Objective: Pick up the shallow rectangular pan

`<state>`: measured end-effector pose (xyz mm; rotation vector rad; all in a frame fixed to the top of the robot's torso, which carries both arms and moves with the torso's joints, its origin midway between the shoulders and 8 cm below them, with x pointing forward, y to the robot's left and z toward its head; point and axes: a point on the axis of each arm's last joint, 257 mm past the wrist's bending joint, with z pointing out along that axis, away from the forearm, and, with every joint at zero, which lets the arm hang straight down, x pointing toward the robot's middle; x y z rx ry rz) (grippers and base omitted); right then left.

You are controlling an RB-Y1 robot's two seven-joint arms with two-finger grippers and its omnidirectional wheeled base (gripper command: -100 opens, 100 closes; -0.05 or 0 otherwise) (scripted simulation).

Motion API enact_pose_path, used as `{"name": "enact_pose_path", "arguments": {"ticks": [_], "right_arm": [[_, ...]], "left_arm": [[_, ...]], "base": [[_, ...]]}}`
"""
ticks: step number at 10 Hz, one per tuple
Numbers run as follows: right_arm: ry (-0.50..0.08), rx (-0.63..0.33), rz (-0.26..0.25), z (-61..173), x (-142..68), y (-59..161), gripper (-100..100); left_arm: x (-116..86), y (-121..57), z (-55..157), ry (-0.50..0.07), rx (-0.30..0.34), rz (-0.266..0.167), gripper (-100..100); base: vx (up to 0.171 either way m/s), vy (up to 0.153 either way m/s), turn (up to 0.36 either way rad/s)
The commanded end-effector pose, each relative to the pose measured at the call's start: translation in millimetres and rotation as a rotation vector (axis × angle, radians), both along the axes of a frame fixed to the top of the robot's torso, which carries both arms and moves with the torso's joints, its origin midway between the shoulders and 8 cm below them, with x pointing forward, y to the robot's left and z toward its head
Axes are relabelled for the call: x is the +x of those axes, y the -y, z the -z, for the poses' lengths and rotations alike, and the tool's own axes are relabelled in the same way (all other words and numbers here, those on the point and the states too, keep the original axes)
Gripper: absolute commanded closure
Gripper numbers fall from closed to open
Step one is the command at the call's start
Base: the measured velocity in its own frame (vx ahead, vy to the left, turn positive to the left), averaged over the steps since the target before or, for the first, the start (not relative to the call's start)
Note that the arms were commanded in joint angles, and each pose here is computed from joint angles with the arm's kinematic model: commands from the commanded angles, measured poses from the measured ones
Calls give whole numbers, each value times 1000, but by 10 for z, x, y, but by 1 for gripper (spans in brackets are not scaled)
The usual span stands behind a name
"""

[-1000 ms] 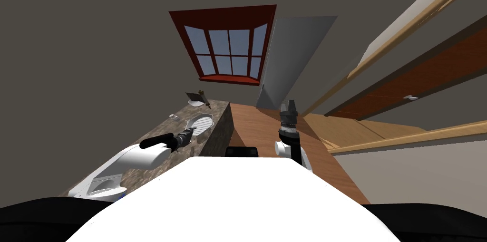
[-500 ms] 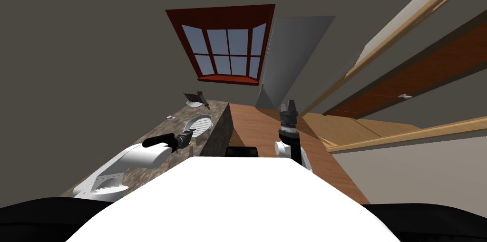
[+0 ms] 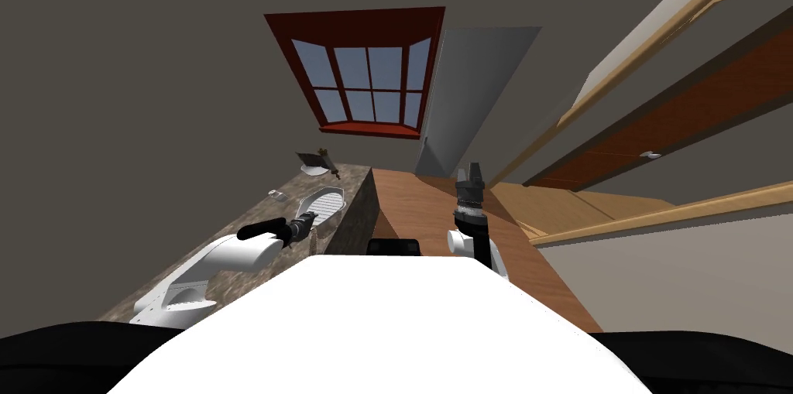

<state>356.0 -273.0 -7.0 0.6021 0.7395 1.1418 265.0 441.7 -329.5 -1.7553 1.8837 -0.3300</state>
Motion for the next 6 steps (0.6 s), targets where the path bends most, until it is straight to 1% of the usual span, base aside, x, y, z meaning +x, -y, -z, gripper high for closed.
{"name": "enact_pose_path", "arguments": {"ticks": [1, 4, 5, 6], "right_arm": [[0, 0, 0, 0, 0, 0, 0], [0, 0, 0, 0, 0, 0, 0], [0, 0, 0, 0, 0, 0, 0], [0, 0, 0, 0, 0, 0, 0]], "left_arm": [[0, 0, 0, 0, 0, 0, 100], [-11, -2, 10, -4, -1, -1, 100], [-14, -2, 12, -4, -1, -2, 0], [-14, 35, -78, 0, 0, 7, 100]], "base": [[0, 0, 0], [0, 0, 0], [0, 0, 0], [-4, 1, 66]]}}
